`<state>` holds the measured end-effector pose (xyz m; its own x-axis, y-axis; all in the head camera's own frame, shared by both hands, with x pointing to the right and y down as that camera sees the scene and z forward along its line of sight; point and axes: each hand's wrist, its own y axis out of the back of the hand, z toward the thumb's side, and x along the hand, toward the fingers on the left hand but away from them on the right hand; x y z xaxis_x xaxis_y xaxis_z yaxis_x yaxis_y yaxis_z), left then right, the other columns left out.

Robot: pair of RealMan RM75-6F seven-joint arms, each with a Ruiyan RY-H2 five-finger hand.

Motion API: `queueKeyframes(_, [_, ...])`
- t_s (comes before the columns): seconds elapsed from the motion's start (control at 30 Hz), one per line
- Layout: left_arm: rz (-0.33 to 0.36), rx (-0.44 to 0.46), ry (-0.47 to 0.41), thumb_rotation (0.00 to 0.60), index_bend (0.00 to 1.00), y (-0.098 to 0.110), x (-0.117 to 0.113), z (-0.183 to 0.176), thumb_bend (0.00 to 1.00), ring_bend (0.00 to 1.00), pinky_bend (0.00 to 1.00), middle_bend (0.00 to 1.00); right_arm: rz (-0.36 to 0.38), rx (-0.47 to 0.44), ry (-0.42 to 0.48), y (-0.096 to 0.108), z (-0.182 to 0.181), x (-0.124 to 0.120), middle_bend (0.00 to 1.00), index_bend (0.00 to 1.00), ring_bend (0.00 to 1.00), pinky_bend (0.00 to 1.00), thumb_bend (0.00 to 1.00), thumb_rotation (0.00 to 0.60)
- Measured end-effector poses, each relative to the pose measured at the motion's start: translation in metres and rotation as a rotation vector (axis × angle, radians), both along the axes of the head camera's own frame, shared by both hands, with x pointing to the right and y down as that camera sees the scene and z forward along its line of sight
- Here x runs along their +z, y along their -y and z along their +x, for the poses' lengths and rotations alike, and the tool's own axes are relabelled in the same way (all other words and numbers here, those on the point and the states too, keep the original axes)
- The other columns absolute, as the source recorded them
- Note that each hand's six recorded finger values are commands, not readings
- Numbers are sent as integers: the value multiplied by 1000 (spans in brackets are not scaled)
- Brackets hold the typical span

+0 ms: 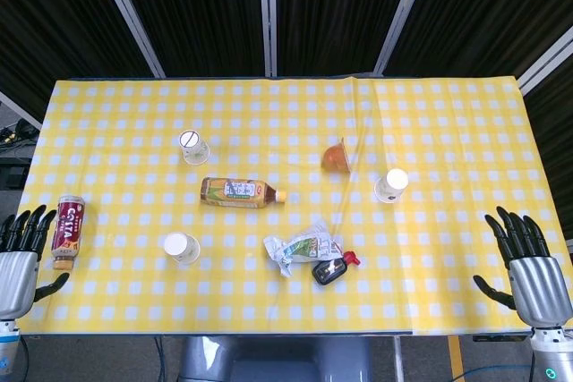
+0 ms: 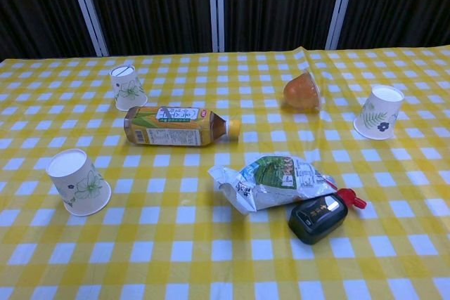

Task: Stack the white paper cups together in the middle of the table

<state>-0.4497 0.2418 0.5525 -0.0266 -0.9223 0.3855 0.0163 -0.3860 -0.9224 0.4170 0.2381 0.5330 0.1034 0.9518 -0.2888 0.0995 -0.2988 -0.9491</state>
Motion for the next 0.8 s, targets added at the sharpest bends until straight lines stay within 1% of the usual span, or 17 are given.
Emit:
queueKeyframes(0.17, [2,-3,-7,600,0,0,-1,0,38,0,0,0,-2,-1,-4,0,0,1,0,23,0,0,53,600])
queueKeyframes(0.27, [4,-3,-9,600,0,0,-2,0,38,0,0,0,-4,2,-3,0,0,1,0,41,0,0,52,600])
queueKeyframes(0.43, [-4,3,-13,600,0,-2,-2,1,38,0,0,0,6,7,13,1,0,-1,0,120,0,0,52,600])
queueKeyframes(0.6, [5,0,-26,600,0,0,-4,0,39,0,0,0,7,-4,37,5,-5,1,0,195,0,1,55,600])
queueKeyframes(0.73, [8,-14,-32,600,0,2,-5,-4,38,0,0,0,9,-11,53,13,-10,5,0,254,0,28,69,600])
queueKeyframes(0.8, [14,-16,-33,600,0,4,-6,-5,38,0,0,0,4,-16,64,20,-14,7,0,270,0,42,80,600])
